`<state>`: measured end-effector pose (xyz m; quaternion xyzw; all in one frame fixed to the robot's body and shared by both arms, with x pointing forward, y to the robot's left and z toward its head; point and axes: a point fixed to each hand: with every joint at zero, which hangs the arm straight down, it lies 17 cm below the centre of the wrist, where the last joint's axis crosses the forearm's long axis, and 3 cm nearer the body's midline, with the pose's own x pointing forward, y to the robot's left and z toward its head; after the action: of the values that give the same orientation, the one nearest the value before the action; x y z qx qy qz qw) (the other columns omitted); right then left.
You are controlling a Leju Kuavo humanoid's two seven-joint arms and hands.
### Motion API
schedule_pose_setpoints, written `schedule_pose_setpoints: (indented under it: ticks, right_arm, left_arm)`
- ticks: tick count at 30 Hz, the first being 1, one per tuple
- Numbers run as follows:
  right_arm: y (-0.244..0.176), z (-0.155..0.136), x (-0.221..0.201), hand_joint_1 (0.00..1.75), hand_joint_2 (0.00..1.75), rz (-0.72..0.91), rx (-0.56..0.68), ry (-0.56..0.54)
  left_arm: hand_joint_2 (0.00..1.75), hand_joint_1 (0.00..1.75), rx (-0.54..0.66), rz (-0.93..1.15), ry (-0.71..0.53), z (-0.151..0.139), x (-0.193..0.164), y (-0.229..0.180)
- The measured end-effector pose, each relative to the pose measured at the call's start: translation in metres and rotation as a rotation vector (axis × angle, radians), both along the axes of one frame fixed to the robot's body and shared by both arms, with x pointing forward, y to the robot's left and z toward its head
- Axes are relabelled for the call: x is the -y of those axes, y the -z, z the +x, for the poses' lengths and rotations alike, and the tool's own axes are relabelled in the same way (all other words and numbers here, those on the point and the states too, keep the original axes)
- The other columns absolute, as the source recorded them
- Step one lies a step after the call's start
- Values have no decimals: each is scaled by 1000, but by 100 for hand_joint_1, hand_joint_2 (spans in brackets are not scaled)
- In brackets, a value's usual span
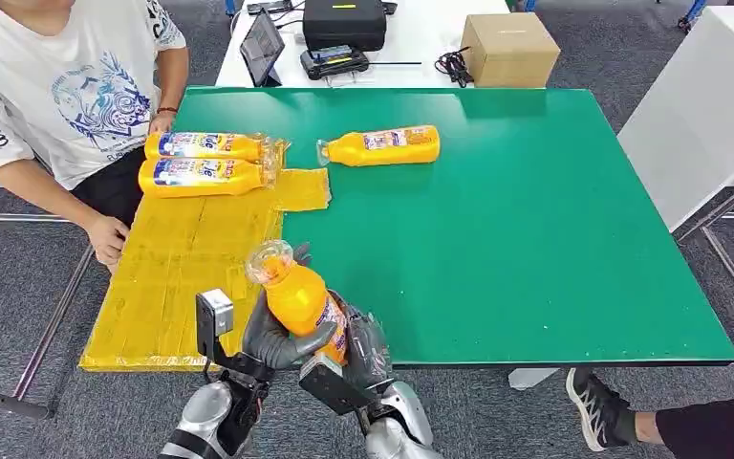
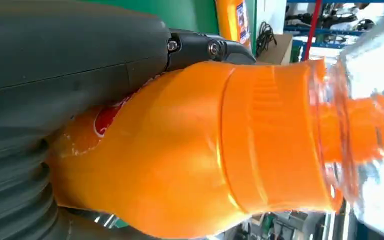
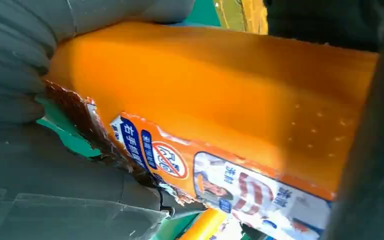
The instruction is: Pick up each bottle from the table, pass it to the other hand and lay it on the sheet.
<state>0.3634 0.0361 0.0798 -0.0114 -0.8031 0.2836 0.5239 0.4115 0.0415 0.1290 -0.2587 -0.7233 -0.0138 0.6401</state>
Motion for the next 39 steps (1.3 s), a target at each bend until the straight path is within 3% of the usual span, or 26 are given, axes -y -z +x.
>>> schedule_pose_setpoints:
  ticks: [7, 8, 9, 20, 29, 30, 31, 32, 33, 39]
  right_arm:
    - [6, -3, -11, 175, 175, -51, 9, -25]
    - [8, -5, -13, 175, 175, -61, 10, -35]
    - [10, -6, -15, 175, 175, -70, 8, -43]
    - [19, -11, -27, 175, 175, -117, 10, -98]
    - [22, -11, -29, 175, 175, -130, 4, -110]
    - [22, -11, -30, 161, 175, -128, 2, -111]
    - [22, -11, -30, 0, 175, -128, 2, -111]
    - [22, -10, -30, 0, 175, -128, 3, -112]
    - [21, -10, -30, 0, 0, -128, 3, -113]
    - [21, -10, -30, 0, 0, -127, 3, -114]
  left_arm:
    - [175, 0, -88, -107, 95, -5, 3, 10]
    - [175, 101, -99, -129, 109, -7, 2, 12]
    - [175, 175, -110, -158, 123, -8, 0, 13]
    - [175, 175, -175, -355, 186, -15, -16, 18]
    - [175, 175, -167, -345, 132, -11, -27, 21]
    - [175, 175, -158, -332, 119, -11, -28, 21]
    - [175, 175, -147, -323, 108, -10, -29, 19]
    - [175, 175, -140, -316, 99, -10, -29, 18]
    - [175, 175, -138, -312, 96, -10, -29, 18]
    - [175, 175, -133, -307, 90, -9, -29, 17]
